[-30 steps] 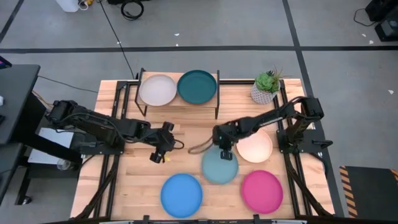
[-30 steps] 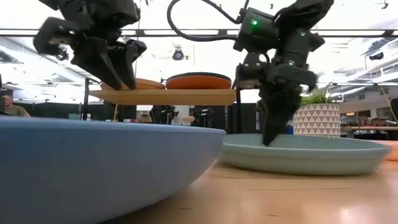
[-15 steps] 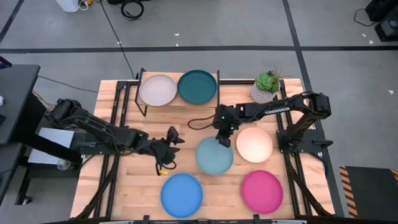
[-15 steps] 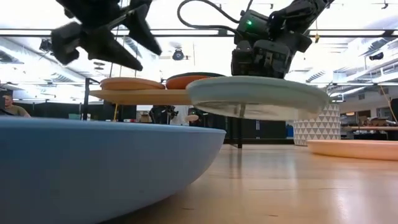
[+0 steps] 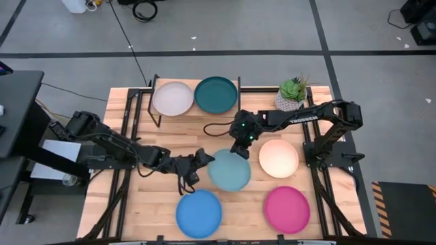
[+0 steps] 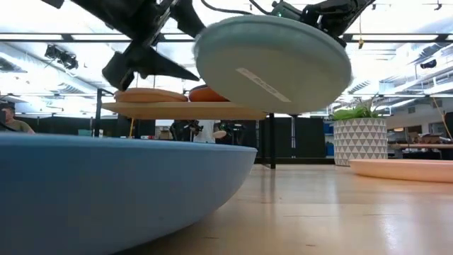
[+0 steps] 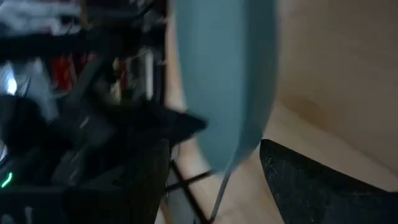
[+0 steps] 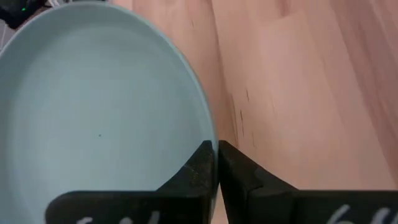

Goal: Place and stack plates onto a shelf
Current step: Stack the light blue plate on top of the gray plate on the shelf

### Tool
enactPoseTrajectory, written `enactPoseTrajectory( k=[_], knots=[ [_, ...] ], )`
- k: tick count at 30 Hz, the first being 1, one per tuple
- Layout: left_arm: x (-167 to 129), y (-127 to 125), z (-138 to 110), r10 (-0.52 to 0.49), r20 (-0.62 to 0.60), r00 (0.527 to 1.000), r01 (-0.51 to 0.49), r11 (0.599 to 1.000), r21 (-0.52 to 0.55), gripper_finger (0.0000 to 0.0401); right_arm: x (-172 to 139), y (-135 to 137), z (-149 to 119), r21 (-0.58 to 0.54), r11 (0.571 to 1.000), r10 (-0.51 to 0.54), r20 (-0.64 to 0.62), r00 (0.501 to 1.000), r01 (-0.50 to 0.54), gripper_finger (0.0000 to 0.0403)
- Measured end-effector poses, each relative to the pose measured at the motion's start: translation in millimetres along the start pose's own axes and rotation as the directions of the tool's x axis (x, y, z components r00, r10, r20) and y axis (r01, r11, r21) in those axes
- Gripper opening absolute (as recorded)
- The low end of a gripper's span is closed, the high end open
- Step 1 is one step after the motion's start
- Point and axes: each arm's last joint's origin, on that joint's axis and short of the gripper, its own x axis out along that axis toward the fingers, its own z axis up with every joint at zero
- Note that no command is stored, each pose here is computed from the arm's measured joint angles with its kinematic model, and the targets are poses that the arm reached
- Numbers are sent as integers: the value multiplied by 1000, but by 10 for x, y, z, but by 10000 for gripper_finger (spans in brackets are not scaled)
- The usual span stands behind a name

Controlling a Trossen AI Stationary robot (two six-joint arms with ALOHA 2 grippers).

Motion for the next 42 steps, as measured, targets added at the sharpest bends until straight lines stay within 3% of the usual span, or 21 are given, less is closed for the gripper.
enactPoseTrajectory(
  k=[6, 13, 23, 29, 36, 42],
  knots=[
    [66, -40, 9, -11, 15, 1000, 9, 996, 91, 260, -37, 42, 89, -25, 1000, 11, 27, 1000, -10, 24],
    [83, 18, 30, 42, 55, 998, -48, 993, 110, 238, -44, 55, 135, -38, 999, 23, 66, 998, -21, 24],
    [83, 32, 33, 54, 64, 996, -65, 983, 171, 124, -48, 79, 183, -56, 997, 58, 108, 992, -52, 31],
    [94, 7, 15, 36, 56, 998, -42, 992, 121, 53, -52, 104, 192, -57, 996, 78, 115, 990, -72, 79],
    [93, 21, 15, 43, 50, 998, -45, 998, 40, 58, -166, 129, 175, -22, 992, 125, 89, 988, -123, 138],
    [38, -41, 13, -25, 25, 999, 26, 999, -33, 65, -600, 240, 102, -51, 998, -18, 129, 992, 25, 152]
  ],
)
